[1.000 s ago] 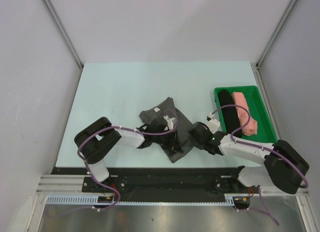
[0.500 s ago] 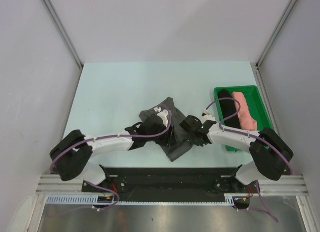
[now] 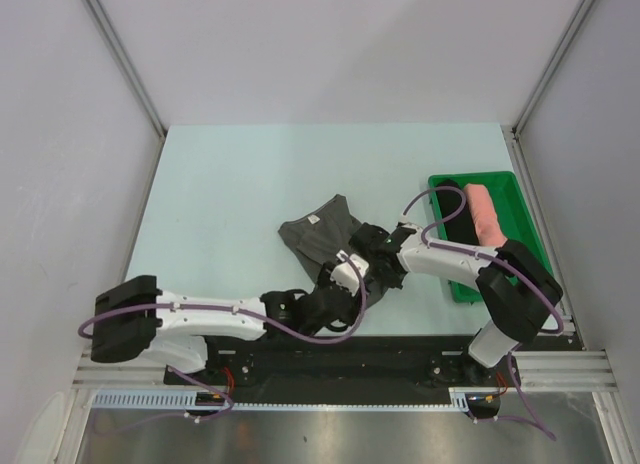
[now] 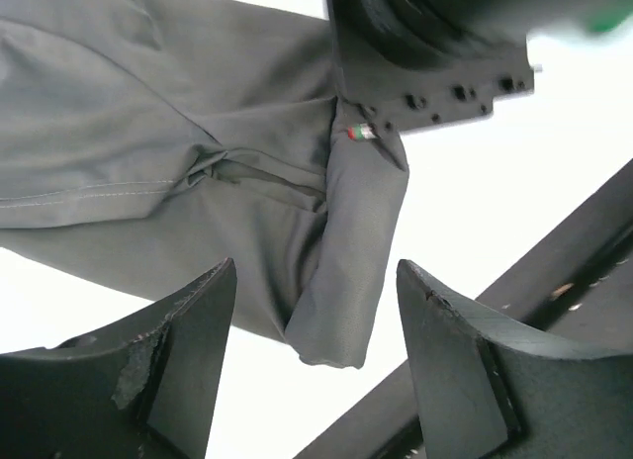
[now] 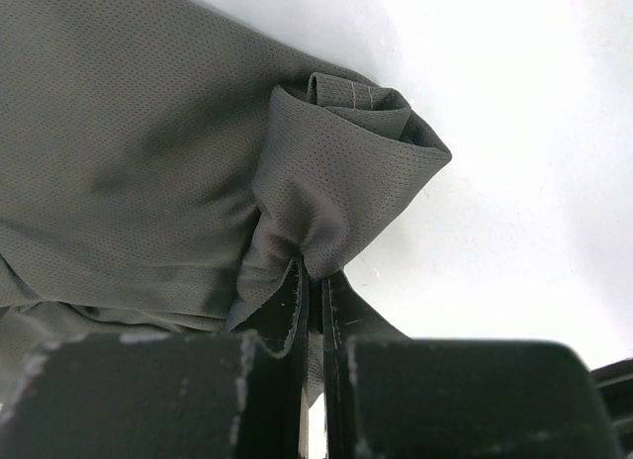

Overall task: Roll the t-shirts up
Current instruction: Roll the T-shirt to the center of the board.

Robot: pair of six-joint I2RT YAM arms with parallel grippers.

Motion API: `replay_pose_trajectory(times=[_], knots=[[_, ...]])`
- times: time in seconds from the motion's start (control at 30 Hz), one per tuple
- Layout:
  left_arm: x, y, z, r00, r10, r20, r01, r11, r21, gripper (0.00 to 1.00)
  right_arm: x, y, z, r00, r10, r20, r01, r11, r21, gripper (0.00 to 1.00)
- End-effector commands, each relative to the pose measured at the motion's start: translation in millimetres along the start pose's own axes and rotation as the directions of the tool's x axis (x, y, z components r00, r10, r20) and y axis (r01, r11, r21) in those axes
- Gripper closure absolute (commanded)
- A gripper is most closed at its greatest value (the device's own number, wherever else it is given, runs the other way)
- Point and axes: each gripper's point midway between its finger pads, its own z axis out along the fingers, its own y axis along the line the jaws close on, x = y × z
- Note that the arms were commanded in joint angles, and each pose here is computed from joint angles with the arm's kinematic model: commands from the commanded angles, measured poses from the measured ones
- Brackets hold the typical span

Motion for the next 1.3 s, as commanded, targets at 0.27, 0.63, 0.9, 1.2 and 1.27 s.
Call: replay_pose_trajectory(times=[0.27, 0.63, 0.9, 1.2, 1.27], knots=[[8, -46, 18, 0.950, 0.306, 0.063, -0.304, 0.952, -0.045, 0.29, -3, -11, 7, 1.000, 0.004, -0.022, -0.002, 0.997, 0.082, 1.00], [40, -54, 38, 0.936, 0.349, 0.029, -0.350, 0.937, -0.003, 0.33, -2, -9, 8, 0.999, -0.004, -0.032, 0.006, 0.997, 0.073, 1.00], [57, -40, 46, 0.957, 0.289, -0.014, -0.289, 0.957, 0.018, 0.61, -4, -6, 3, 0.999, -0.013, -0.030, 0.015, 0.999, 0.046, 0.99], [62, -38, 49, 0.987, 0.133, -0.088, -0.116, 0.977, 0.178, 0.99, -21, 5, -24, 0.999, 0.001, 0.054, 0.002, 0.997, -0.073, 0.25], [65, -40, 46, 0.990, 0.067, -0.122, -0.035, 0.968, 0.248, 1.00, -30, 3, -35, 0.996, 0.028, 0.083, -0.017, 0.992, -0.126, 0.18]])
